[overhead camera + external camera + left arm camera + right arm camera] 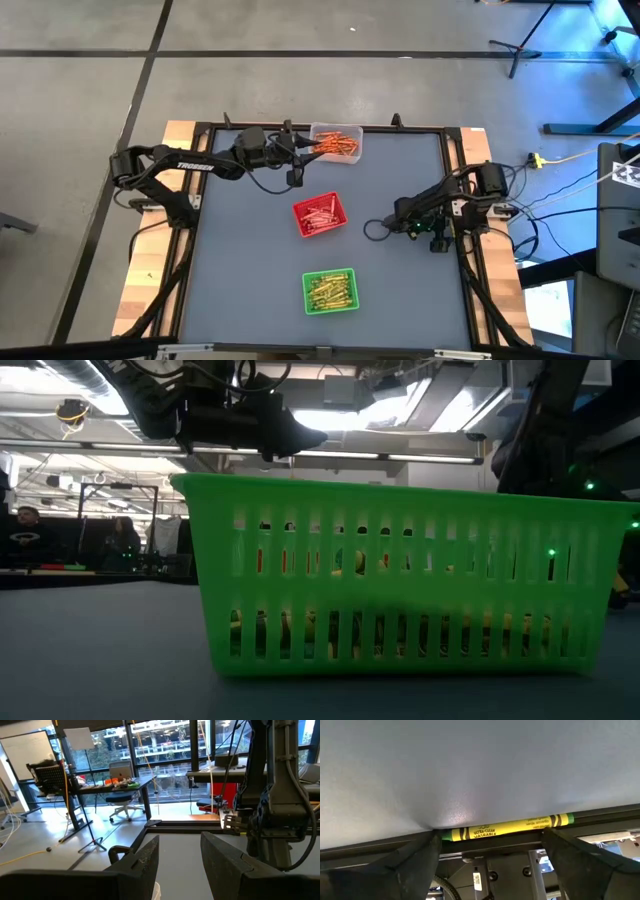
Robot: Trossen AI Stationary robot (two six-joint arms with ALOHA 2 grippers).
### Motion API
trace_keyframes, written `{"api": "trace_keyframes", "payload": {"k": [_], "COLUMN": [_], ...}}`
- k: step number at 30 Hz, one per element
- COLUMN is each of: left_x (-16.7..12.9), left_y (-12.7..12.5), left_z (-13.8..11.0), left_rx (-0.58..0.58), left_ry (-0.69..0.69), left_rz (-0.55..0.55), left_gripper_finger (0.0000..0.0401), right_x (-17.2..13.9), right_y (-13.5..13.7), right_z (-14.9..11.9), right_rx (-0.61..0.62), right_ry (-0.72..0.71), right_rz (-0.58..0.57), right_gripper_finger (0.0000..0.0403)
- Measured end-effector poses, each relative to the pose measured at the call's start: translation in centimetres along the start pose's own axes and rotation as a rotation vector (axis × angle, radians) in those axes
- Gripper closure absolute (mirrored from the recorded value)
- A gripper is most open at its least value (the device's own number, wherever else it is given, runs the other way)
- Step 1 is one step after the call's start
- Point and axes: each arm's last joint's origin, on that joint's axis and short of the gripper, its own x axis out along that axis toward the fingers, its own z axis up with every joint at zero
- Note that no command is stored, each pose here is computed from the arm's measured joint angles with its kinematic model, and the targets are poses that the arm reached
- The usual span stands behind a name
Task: Sort crayons
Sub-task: Put the green crayon into the green bin
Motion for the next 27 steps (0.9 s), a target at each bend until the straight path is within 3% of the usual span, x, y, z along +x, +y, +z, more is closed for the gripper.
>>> {"api": "trace_keyframes", "payload": {"k": [6, 10, 20, 27], "left_x": [0.0, 0.0, 0.1, 0.1], "left_y": [0.0, 0.0, -0.4, -0.6], "left_z": [0.0, 0.0, 0.0, 0.1], "left_rx": [-0.006, -0.008, -0.003, 0.000], "left_ry": [0.003, 0.003, 0.001, -0.005], "left_rz": [0.000, 0.000, -0.017, -0.024], "left_gripper_finger": [0.0271, 0.0271, 0.0271, 0.0271], "right_x": [-0.1, 0.0, 0.8, 1.1], "right_y": [0.1, 0.8, 3.6, 3.8], "right_z": [0.1, 0.1, -0.2, -0.2], "right_rx": [-0.031, -0.069, -0.185, -0.164], "right_ry": [0.002, 0.019, 0.024, 0.004], "right_rz": [0.037, 0.133, -0.003, -0.051], "right_gripper_finger": [0.0052, 0.0052, 0.0052, 0.0052]}}
